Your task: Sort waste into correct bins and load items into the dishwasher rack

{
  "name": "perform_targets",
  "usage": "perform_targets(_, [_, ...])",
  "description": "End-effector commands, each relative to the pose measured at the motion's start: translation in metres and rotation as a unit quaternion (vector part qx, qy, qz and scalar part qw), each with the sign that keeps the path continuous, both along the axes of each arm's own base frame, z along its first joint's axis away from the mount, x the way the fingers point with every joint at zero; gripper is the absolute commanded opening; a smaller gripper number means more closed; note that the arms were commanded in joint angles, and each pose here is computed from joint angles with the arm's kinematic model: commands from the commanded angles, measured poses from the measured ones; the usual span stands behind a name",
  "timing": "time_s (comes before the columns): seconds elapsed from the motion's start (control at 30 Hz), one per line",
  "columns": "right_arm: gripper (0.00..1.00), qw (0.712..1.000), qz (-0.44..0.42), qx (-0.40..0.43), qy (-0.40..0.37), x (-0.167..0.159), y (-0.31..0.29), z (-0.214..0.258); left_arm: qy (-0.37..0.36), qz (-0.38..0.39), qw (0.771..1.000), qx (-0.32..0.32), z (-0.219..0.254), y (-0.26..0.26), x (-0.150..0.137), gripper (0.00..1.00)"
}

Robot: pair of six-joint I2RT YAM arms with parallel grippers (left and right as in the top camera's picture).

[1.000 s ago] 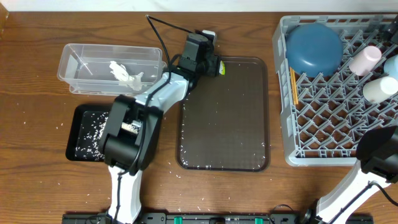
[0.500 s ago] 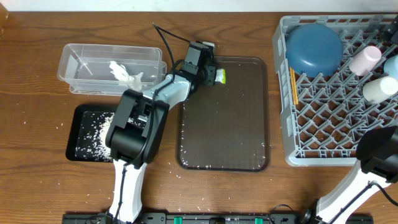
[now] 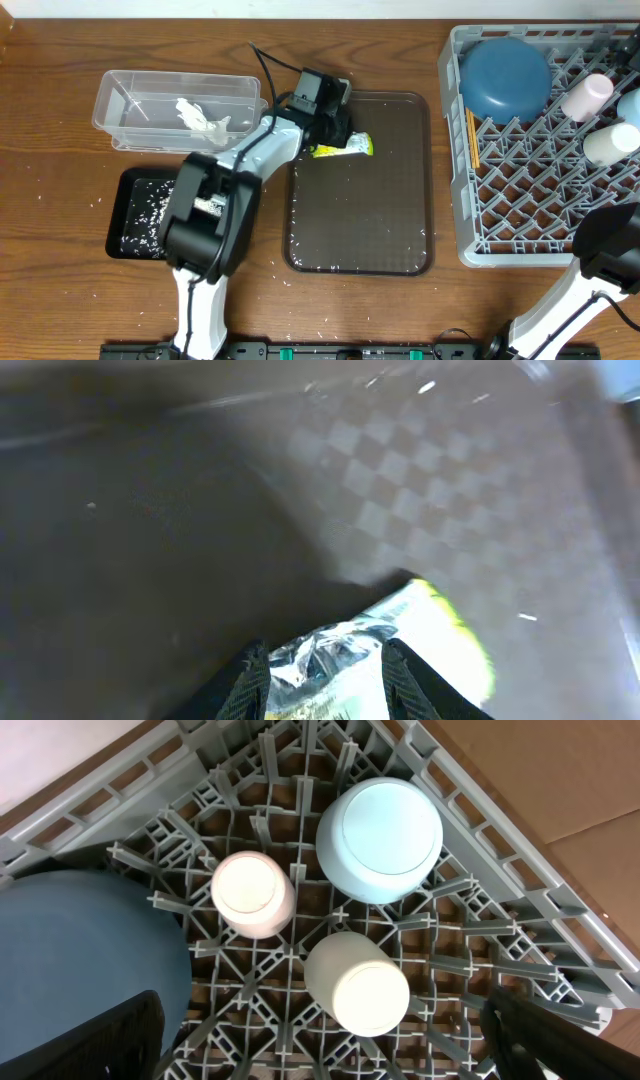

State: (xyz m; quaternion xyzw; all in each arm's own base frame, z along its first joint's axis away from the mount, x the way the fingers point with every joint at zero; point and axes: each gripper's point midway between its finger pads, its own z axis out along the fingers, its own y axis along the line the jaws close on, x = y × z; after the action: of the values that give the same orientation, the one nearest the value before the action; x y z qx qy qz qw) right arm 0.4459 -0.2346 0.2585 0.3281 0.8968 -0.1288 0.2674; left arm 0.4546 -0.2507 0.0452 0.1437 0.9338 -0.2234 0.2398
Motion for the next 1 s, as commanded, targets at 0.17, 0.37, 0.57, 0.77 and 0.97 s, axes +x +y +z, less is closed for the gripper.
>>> perform_targets(0.17, [0.99, 1.0, -0.01, 0.001, 0.002, -0.003, -0.007, -0.003, -0.03, 0.007, 0.999, -0.032, 0.077, 0.007, -0.012, 0.4])
perform_targets(0.37, [0.99, 1.0, -0.01, 0.001, 0.002, -0.003, -0.007, -0.003, 0.067, 0.019, 0.996, -0.054, 0.071, 0.006, -0.047, 0.83])
perform_targets(0.57, [0.99, 1.0, -0.01, 0.001, 0.002, -0.003, -0.007, -0.003, 0.205, 0.239, 0.939, -0.141, 0.069, 0.009, -0.046, 0.83])
perform_targets(0.77, [0.99, 1.0, -0.01, 0.001, 0.002, -0.003, -0.007, -0.003, 0.249, 0.399, 0.867, -0.164, 0.061, 0.014, -0.042, 0.83])
perform_targets(0.97, [0.99, 1.0, -0.01, 0.001, 0.002, -0.003, -0.007, -0.003, 0.25, 0.516, 0.803, -0.163, 0.042, 0.019, -0.042, 0.83])
